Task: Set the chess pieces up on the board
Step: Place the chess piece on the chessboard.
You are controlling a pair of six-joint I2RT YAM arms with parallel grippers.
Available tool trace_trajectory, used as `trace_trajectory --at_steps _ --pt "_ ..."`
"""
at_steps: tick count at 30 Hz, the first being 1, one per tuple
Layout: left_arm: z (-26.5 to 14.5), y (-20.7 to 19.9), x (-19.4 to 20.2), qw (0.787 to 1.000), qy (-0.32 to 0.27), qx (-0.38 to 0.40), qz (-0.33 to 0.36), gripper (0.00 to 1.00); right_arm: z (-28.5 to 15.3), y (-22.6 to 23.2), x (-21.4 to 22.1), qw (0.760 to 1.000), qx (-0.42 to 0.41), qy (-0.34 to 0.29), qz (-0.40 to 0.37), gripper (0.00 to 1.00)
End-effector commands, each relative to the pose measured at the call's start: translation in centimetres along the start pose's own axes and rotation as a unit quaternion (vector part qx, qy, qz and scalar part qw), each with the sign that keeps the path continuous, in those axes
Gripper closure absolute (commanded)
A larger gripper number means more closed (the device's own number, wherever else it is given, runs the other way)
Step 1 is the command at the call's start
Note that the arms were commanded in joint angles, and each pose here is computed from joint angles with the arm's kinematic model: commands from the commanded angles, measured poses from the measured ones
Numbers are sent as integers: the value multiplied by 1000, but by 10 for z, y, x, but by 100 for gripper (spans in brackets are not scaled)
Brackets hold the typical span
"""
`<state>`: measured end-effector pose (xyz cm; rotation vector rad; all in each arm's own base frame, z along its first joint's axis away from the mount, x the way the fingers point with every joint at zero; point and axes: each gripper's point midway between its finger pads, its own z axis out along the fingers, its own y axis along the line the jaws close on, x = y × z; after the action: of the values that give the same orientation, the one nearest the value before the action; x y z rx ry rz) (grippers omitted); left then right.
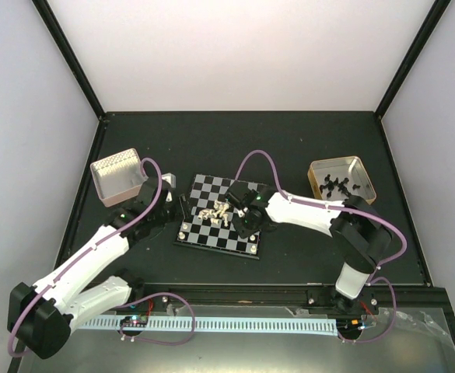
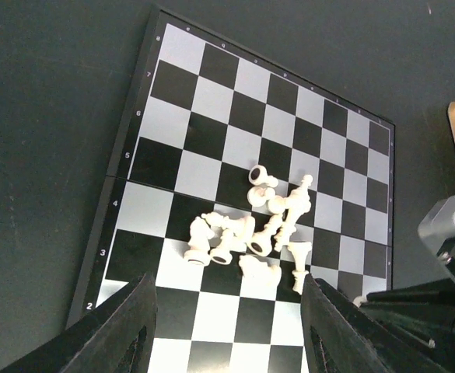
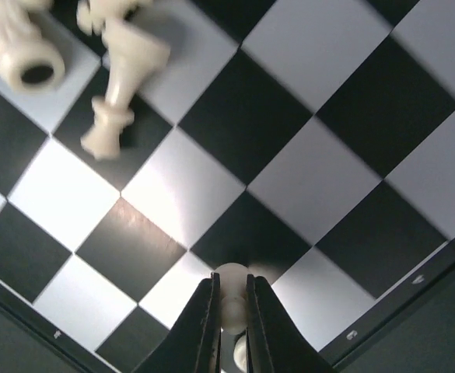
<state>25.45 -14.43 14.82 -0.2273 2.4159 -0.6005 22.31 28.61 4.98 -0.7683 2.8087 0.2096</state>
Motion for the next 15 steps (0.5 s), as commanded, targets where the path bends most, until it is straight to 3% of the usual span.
trace_trajectory --at_steps 1,15 --pt "-3 -6 -4 1000 -10 20 -12 47 1 7 17 1000 -13 22 -3 93" --pt "-1 -4 0 1000 -6 19 -10 47 8 14 26 999 -7 41 -24 92"
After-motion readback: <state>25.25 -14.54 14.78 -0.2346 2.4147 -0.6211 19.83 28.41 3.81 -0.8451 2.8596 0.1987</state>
